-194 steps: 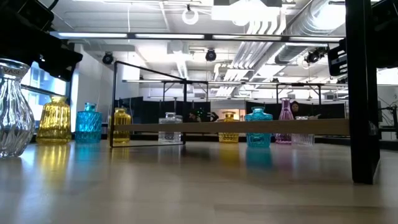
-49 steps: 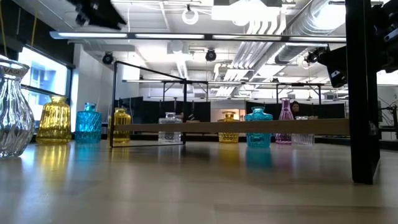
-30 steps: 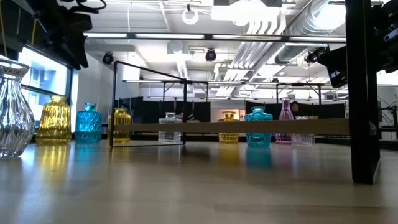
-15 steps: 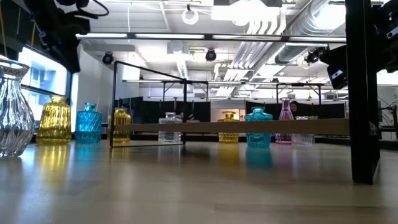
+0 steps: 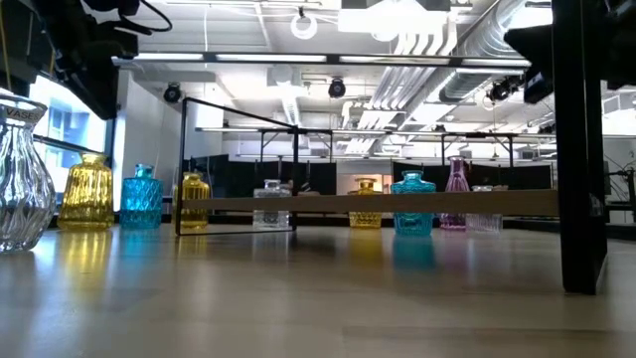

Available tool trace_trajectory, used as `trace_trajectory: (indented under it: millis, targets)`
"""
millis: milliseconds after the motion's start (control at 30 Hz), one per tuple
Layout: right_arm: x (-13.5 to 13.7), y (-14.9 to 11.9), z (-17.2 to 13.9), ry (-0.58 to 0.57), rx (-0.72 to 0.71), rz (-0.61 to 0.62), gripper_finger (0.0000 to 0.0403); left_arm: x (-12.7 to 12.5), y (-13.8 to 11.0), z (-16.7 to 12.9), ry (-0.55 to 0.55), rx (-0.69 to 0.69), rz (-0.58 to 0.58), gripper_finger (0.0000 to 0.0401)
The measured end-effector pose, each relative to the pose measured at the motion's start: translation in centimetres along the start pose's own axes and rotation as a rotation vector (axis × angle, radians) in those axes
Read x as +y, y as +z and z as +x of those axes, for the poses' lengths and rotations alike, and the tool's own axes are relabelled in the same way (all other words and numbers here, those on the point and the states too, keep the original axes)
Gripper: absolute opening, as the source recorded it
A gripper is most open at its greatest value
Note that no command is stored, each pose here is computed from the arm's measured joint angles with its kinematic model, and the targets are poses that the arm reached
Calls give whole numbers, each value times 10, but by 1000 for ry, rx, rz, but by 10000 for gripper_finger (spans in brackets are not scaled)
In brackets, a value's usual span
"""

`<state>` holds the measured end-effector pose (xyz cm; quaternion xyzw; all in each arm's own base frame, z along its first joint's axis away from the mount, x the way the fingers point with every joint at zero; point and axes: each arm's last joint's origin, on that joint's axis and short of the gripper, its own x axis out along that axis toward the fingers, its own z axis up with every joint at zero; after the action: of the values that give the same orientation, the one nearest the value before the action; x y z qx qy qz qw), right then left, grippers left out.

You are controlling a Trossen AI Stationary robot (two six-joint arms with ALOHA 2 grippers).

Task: Sort vases onto shelf
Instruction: Put the bottom left yellow crystal vase on the shelf

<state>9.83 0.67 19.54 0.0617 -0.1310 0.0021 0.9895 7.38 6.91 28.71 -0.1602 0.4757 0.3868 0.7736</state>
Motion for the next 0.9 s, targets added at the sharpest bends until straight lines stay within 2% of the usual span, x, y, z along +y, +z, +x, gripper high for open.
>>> trace_trajectory:
  millis: [133,333,433,600,900]
  targets:
    - [0,17,0,-43,-85,-38,0,0,0,0,0,1,1,184]
    - [6,45,3,40,-132,-138,0,0,-1,0,0,9,2,184]
    - [8,58,10,42,-69,-178,0,0,-3,0,3,42,8,184]
    - [11,72,32,9,133,-270,9,0,-9,4,6,161,5,184]
    - [18,104,70,14,273,-334,109,-3,0,15,11,217,31,186]
